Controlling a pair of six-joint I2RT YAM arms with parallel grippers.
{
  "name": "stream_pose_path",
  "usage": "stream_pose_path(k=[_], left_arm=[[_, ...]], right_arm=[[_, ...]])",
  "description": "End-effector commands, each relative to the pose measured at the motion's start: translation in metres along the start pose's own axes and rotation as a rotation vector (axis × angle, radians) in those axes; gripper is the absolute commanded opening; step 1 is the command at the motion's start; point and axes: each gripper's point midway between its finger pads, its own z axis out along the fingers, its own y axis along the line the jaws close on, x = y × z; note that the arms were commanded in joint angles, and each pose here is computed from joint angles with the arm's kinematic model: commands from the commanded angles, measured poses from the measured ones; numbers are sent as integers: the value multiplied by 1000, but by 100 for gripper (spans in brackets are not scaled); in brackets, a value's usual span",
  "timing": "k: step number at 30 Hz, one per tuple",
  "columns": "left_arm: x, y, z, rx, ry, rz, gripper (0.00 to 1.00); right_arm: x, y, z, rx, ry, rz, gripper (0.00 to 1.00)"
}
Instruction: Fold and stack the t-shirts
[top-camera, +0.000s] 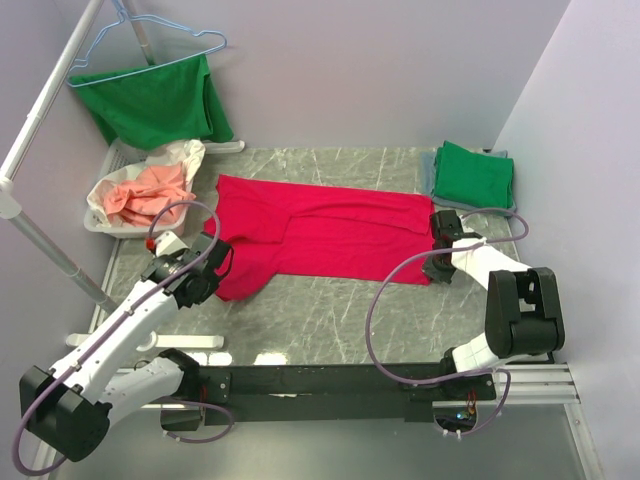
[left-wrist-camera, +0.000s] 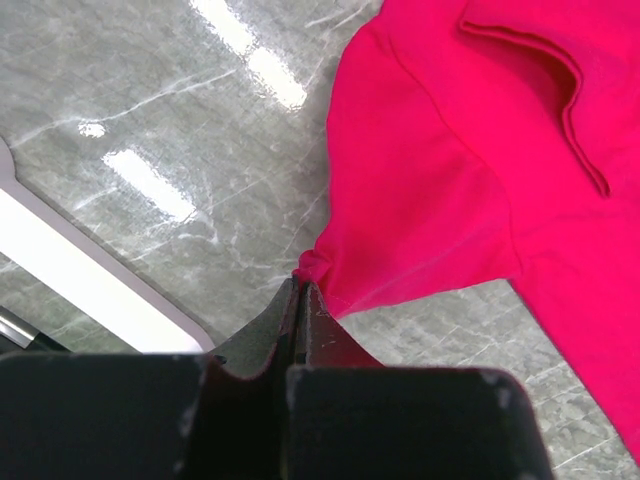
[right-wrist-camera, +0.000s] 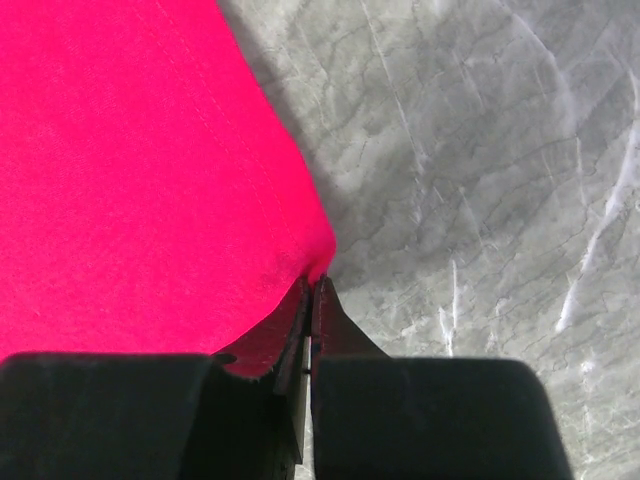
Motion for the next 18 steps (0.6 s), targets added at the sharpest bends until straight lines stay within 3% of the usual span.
stream_pose_path(k=[1,18], left_arm=[[-15,-4,-13,17,-40,-29,1],[-26,22,-42,25,-53,-89,1]], right_arm=[[3,-14,0,64,1,13,0],[-16,-40,-65,55,-156,162,0]])
